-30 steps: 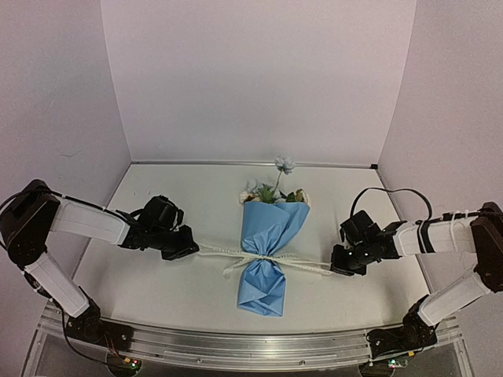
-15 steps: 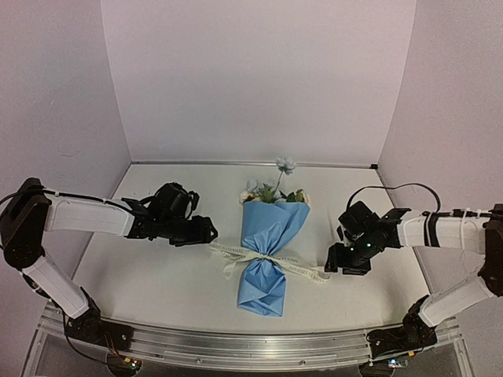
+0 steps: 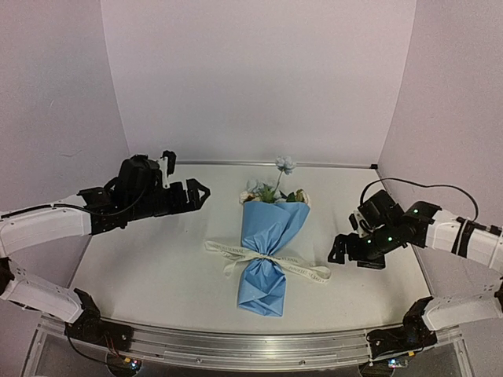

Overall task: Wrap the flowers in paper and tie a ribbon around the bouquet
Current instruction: Reset both arms

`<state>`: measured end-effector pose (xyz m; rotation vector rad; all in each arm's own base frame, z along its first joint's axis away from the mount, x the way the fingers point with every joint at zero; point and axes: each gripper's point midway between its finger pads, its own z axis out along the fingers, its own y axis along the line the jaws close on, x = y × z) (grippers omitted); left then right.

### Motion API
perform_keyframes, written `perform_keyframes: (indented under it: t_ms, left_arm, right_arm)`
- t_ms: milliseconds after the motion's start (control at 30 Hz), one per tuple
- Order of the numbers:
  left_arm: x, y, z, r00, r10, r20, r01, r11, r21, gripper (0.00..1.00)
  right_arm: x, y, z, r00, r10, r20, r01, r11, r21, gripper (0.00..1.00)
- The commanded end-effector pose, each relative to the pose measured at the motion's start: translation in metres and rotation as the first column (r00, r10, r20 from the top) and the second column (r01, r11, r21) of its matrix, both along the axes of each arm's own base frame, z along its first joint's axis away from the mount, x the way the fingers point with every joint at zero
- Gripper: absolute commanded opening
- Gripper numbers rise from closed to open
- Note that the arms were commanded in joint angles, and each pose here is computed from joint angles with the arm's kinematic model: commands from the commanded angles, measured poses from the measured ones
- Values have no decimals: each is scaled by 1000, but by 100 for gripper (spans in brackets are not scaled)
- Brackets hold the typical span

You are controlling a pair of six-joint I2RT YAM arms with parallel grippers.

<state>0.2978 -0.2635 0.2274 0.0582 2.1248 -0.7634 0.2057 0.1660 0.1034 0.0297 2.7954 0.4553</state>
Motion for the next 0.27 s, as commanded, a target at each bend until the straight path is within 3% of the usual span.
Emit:
perform_keyframes:
  t_ms: [0,233]
  left_arm:
    - [11,19,48,989,111,100,-109,994,-25,100]
    - [10,18,55,986,91,136,-90,996,-12,100]
  right_arm:
    - [-8,-20,5,999,1,38,2,998,-68,98]
    - [-10,-34,11,996,0,86,9,994,-108,98]
